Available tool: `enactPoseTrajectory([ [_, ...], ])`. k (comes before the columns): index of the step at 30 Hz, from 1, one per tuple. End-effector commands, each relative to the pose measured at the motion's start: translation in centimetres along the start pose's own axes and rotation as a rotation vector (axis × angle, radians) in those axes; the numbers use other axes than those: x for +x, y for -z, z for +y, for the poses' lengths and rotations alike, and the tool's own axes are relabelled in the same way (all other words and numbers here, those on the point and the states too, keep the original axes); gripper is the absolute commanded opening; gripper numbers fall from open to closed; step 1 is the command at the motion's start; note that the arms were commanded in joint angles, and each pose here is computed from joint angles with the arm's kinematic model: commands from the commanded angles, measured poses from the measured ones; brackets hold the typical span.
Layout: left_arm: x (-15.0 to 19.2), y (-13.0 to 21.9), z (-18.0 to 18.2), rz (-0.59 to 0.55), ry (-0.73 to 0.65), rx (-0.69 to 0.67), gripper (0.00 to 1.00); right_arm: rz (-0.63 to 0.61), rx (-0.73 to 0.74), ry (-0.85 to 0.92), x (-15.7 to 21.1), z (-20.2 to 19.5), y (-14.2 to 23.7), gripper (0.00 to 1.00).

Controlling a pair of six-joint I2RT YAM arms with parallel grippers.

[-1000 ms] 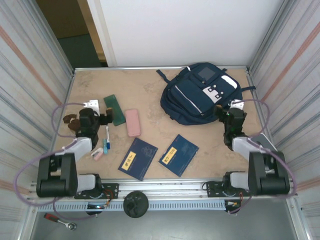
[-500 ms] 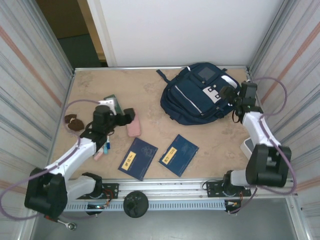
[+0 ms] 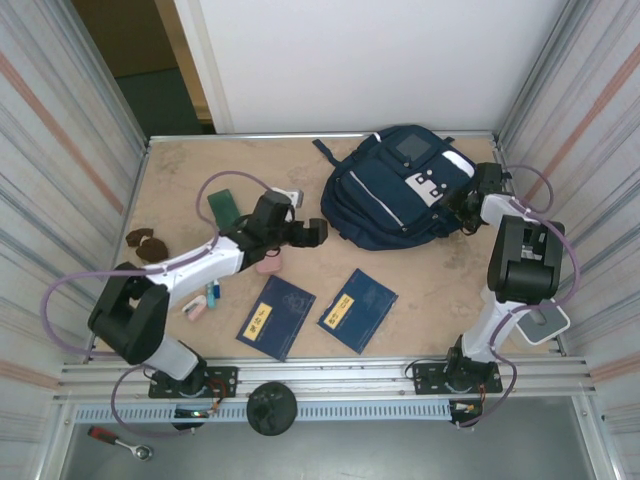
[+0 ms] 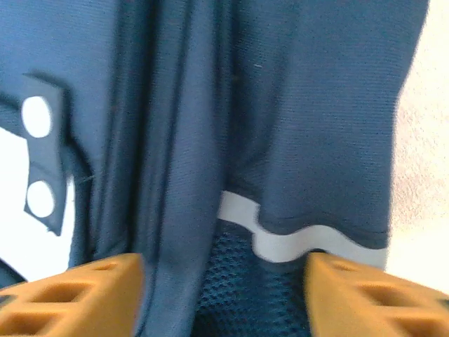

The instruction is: Pack books, pencil case, and school supplies into a backpack

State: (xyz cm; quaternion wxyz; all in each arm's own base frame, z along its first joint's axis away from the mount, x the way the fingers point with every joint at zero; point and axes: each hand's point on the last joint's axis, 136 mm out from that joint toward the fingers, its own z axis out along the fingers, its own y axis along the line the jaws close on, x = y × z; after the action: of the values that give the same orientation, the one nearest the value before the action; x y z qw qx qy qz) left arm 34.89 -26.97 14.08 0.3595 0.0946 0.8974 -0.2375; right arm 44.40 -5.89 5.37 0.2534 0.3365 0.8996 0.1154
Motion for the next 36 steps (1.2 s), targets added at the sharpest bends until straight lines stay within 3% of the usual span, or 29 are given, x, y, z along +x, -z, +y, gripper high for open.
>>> enactPoseTrajectory([
  [1,-0.1,-0.9,-1.4,0.025,0.023,0.027,0.99,0.089,-0.148,-0.033,1.8,2.4,0.0,0.31],
  [4,0.4,-2.0,-1.9,0.039,0.076,0.060,0.98,0.100,-0.269,-0.070,3.3,4.6,1.2,0.14],
  [8,0.5,-2.7,-0.7,0.033,0.094,0.011,0.97,0.129,-0.426,-0.045,6.3,9.3,3.4,0.12],
  [12,-0.1,-2.9,1.3,0.023,0.129,-0.023,0.98,0.221,-0.521,0.103,10.5,13.9,5.4,0.18],
  [18,-0.4,-3.8,1.6,0.031,0.162,-0.008,0.95,0.153,-0.373,0.097,11.1,9.3,5.7,0.49],
  [21,-0.2,-5.0,1.4,0.044,0.190,0.005,0.92,0.152,-0.371,0.070,11.9,8.7,5.5,0.58],
  [32,-1.2,-9.3,0.9,0.070,0.238,0.014,0.75,0.143,-0.427,-0.027,12.8,12.3,2.2,0.66],
  [36,-0.6,-10.4,1.7,0.072,0.276,-0.021,0.71,0.151,-0.396,-0.069,12.5,12.3,0.4,0.61],
])
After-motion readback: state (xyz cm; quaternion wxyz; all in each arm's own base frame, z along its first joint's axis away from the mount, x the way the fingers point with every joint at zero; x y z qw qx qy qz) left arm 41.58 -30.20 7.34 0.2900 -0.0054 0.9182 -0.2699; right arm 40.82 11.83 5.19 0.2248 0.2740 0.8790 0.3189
